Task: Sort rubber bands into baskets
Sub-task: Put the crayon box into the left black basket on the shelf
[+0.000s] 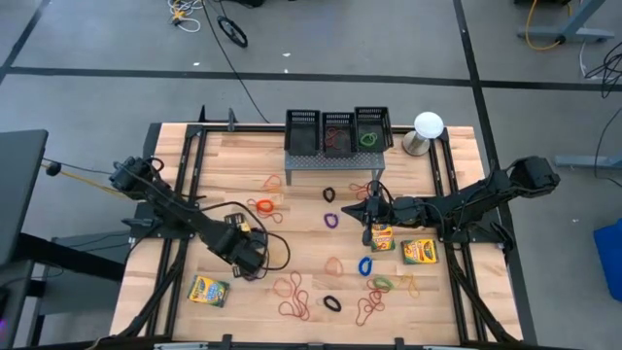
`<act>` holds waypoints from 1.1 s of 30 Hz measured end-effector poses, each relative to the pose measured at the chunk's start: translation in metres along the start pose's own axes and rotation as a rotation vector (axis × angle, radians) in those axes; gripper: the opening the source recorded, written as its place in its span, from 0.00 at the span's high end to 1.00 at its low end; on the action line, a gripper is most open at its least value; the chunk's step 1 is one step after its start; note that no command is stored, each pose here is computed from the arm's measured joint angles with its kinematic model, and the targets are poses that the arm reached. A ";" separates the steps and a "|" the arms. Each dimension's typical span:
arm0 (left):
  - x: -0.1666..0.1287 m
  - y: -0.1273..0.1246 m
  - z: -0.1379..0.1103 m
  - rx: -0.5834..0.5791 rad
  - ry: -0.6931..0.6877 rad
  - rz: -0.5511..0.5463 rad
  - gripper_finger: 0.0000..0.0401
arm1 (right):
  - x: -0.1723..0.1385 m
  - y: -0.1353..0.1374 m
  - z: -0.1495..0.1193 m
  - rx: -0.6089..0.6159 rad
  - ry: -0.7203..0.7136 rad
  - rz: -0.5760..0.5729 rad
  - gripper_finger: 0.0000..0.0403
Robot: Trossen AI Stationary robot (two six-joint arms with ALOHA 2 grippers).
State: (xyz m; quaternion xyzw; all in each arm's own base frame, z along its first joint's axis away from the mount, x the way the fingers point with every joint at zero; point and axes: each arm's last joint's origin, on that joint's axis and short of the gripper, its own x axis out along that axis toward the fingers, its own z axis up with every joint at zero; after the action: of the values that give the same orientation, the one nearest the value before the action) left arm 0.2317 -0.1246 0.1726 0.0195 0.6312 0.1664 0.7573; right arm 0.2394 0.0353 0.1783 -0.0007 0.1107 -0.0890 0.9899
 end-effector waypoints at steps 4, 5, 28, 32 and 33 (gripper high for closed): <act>-0.014 -0.002 0.012 0.001 -0.078 0.018 0.99 | 0.000 0.000 0.000 0.000 0.000 0.001 0.98; -0.017 -0.003 0.014 0.002 -0.092 0.017 0.99 | 0.000 0.000 0.000 0.000 0.000 0.001 0.98; -0.045 -0.004 0.018 -0.083 -0.221 -0.003 0.99 | 0.000 0.000 0.000 0.001 0.000 0.000 0.98; -0.064 0.011 0.018 -0.098 -0.292 -0.031 0.99 | 0.000 0.000 0.000 0.000 0.000 0.000 0.98; -0.069 0.016 0.018 -0.104 -0.308 -0.044 0.99 | 0.000 0.000 0.000 0.001 0.000 0.000 0.98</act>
State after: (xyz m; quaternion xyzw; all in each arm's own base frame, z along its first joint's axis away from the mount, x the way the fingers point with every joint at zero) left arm 0.2350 -0.1256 0.2456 -0.0085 0.4986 0.1774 0.8485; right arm 0.2394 0.0353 0.1783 -0.0003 0.1107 -0.0889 0.9899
